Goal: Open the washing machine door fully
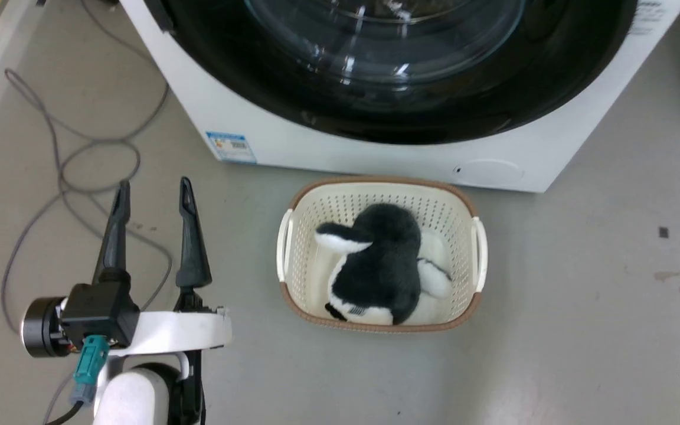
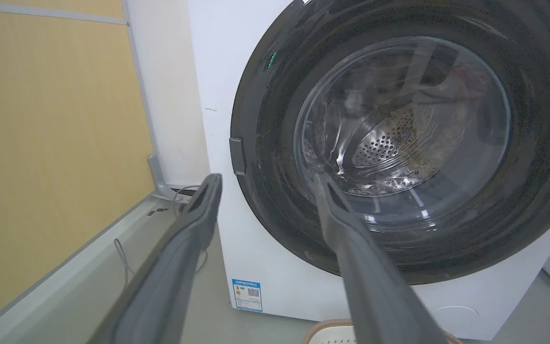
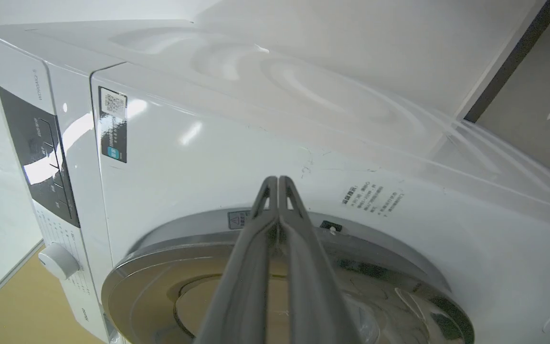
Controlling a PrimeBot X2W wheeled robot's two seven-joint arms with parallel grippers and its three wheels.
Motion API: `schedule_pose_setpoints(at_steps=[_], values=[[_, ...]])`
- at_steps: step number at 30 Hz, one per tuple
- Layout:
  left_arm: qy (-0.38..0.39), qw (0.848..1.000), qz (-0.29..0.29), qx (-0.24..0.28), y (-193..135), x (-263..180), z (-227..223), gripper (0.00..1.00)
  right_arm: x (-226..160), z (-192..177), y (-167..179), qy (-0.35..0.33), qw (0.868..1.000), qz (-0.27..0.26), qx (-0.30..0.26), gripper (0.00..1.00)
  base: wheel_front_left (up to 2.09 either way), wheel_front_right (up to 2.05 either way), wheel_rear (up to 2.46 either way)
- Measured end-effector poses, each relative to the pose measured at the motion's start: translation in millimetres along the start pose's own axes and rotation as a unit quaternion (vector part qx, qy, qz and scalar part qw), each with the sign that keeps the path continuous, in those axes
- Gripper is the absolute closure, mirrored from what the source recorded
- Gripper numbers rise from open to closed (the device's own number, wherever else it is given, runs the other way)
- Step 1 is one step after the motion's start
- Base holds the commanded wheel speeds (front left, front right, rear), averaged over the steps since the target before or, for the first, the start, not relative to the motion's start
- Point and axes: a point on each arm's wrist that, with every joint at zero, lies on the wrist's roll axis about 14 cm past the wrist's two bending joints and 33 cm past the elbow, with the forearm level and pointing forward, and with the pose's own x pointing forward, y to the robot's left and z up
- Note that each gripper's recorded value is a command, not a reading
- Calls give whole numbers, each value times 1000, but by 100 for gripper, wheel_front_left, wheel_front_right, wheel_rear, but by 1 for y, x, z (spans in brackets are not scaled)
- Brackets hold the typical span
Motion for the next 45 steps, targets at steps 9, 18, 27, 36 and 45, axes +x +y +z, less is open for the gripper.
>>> schedule_pose_setpoints(at_steps=[9, 18, 27, 36, 45], values=[[-4, 1000, 11, 7, 5, 9, -7, 0, 41, -27, 0, 48, 999, -3, 14, 100, 0, 0, 0], [-2, 1000, 24, 11, 11, 15, -15, 0, 72, -60, 5, 113, 993, 1, 42, 100, 0, 0, 0], [-11, 999, 38, 16, 16, 18, -14, 0, 80, -82, -6, 169, 983, -10, 71, 100, 0, 0, 0], [-20, 999, 36, 12, 14, 18, -7, 0, 72, -92, 2, 211, 977, -6, 39, 100, 0, 0, 0], [-27, 999, 34, 8, 13, 17, -1, 0, 62, -98, 10, 252, 968, 1, 10, 100, 0, 0, 0]])
